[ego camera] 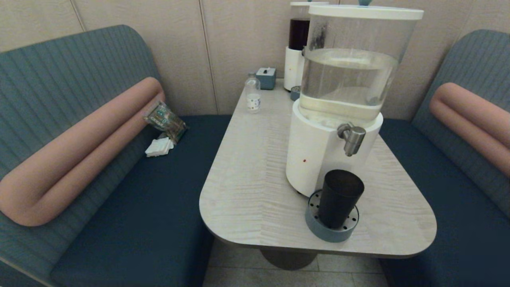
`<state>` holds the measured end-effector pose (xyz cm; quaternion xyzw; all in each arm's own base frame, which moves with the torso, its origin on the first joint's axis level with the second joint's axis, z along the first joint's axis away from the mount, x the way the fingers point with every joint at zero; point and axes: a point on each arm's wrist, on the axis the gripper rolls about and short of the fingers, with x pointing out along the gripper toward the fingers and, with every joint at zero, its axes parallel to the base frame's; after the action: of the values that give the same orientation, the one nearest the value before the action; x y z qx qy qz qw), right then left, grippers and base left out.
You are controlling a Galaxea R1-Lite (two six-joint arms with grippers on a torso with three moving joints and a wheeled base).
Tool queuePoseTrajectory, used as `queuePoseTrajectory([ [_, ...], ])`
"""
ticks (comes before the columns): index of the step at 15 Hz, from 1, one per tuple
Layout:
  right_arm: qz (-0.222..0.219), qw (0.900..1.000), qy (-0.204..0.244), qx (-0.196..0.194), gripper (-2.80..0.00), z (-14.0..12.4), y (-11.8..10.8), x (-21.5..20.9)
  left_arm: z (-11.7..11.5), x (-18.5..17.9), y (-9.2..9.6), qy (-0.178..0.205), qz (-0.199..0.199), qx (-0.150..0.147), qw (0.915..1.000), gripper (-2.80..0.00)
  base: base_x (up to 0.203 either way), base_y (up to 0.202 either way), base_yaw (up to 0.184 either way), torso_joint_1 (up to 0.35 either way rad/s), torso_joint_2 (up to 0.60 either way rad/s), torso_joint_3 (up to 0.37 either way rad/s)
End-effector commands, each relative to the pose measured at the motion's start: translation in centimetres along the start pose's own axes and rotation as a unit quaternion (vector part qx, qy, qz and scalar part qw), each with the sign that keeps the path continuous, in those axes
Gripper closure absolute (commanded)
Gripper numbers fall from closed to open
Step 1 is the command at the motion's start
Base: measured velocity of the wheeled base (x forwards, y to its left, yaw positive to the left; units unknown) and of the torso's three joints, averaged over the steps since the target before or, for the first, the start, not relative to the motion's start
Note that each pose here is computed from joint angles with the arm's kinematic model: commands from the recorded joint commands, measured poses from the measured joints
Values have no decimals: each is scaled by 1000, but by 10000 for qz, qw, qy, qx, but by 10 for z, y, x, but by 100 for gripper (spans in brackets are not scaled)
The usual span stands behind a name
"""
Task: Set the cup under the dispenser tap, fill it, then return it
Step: Turn on the faucet
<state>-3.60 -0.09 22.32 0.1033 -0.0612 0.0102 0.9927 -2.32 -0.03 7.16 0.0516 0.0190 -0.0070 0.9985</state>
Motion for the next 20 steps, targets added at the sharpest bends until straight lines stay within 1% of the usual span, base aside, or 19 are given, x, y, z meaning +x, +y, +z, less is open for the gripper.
queuePoseTrajectory([
  [1,-55,9975,654,264,0,61,14,73,0,0,0,13,-3,3,10000,0,0,0,0,0,0,0],
  [2,-7,9957,842,380,0,79,19,99,0,0,0,13,-3,3,10000,0,0,0,0,0,0,0],
  [3,78,9927,1104,485,0,91,23,128,0,0,0,13,-3,3,10000,0,0,0,0,0,0,0],
  [5,243,9847,1595,657,0,106,27,186,0,0,0,13,-3,3,10000,0,0,0,0,0,0,0],
  [6,355,9794,1841,749,0,111,27,215,0,0,0,13,-3,3,10000,0,0,0,0,0,0,0],
  [7,524,9717,2133,869,0,112,27,241,0,0,0,13,-3,3,10000,0,0,0,0,0,0,0],
  [8,733,9614,2445,1029,0,111,26,262,0,0,0,13,-3,3,10000,0,0,0,0,0,0,0],
  [9,1038,9449,2806,1329,0,106,23,279,0,0,0,13,-3,3,10000,0,0,0,0,0,0,0],
  [10,1366,9239,3107,1768,0,102,20,287,0,0,0,13,-3,3,10000,0,0,0,0,0,0,0],
  [11,1570,9072,3289,2104,0,100,14,290,0,0,0,13,-3,3,10000,0,0,0,0,0,0,0],
  [12,1805,8918,3424,2341,0,98,8,290,0,0,0,13,-3,3,10000,0,0,0,0,0,0,0],
  [15,2311,8511,3711,2908,0,85,-17,287,0,0,0,13,-3,3,10000,0,0,0,0,0,0,0],
  [16,2476,8416,3754,2990,0,78,-21,289,0,0,0,13,-3,3,10000,0,0,0,0,0,0,0],
  [17,2622,8354,3768,3024,0,69,-25,293,0,0,0,13,-3,3,10000,0,0,0,0,0,0,0],
  [18,2766,8339,3718,2998,0,60,-29,299,0,0,0,13,-3,3,10000,0,0,0,0,0,0,0],
  [20,3076,8372,3525,2833,0,41,-36,312,0,0,0,13,-3,3,10000,0,0,0,0,0,0,0],
])
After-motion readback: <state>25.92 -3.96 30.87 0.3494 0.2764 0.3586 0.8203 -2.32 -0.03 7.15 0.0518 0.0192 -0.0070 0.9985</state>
